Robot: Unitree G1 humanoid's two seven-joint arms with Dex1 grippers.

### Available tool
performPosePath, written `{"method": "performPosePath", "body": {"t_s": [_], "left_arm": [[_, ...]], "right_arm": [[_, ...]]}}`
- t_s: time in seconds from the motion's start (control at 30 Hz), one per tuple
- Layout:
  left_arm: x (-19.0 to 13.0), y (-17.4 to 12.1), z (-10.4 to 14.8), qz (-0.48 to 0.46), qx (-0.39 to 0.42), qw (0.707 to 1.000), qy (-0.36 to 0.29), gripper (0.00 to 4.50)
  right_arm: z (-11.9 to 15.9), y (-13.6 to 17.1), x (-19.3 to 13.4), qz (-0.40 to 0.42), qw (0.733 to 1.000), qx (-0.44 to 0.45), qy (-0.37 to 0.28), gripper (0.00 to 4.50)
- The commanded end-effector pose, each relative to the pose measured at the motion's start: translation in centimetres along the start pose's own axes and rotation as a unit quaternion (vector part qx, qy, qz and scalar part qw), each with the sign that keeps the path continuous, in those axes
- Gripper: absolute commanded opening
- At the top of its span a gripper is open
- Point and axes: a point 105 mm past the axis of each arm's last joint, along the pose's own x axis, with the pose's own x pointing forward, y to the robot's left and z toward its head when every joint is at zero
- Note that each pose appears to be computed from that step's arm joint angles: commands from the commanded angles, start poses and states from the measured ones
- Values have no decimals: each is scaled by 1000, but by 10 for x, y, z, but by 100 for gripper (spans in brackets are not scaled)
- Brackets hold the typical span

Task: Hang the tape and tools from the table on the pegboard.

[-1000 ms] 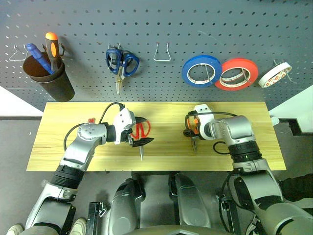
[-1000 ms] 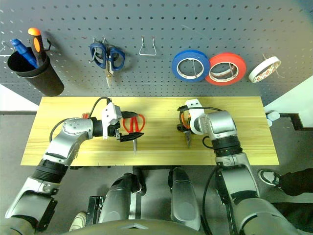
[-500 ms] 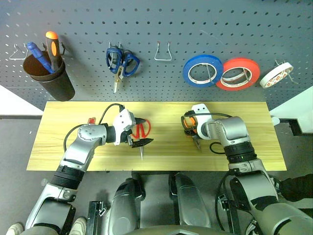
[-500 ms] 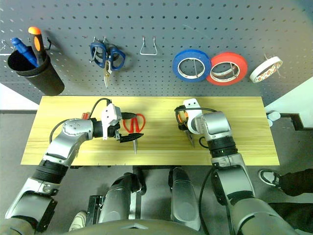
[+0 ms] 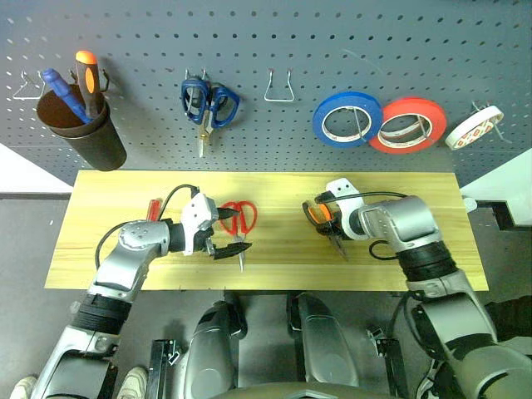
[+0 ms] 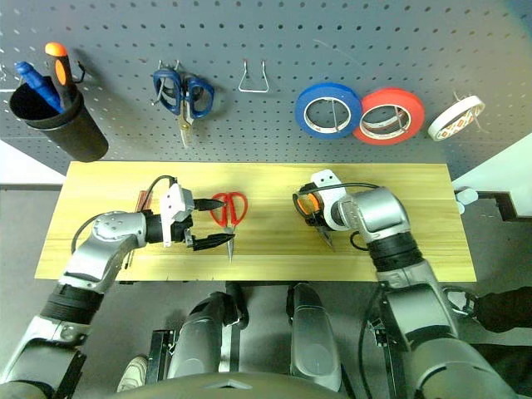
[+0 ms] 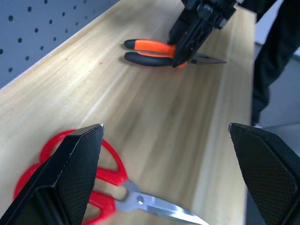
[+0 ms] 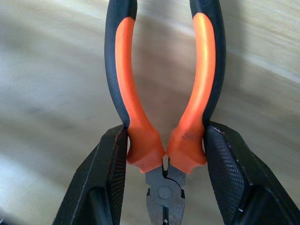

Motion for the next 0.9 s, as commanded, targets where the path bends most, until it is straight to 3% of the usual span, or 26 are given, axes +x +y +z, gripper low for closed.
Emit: {"method": "performPosePath", "body": {"t_s": [0.03,0.2,0.43,0.77,0.9], "left_arm": [[-15,-1,14,2,18,999,-30,450],[-33,-5,22,8,18,998,-56,450],[-61,-6,55,12,33,993,-116,450],[-92,-9,103,18,42,982,-186,450],[-102,-6,114,42,45,976,-210,450]], "right_arm": [[20,19,-28,66,996,-23,-49,209],[24,31,-53,95,991,-55,-70,209],[61,67,-117,200,947,-128,-218,209],[109,84,-161,236,884,-154,-373,209],[126,83,-162,213,874,-159,-407,209]]}}
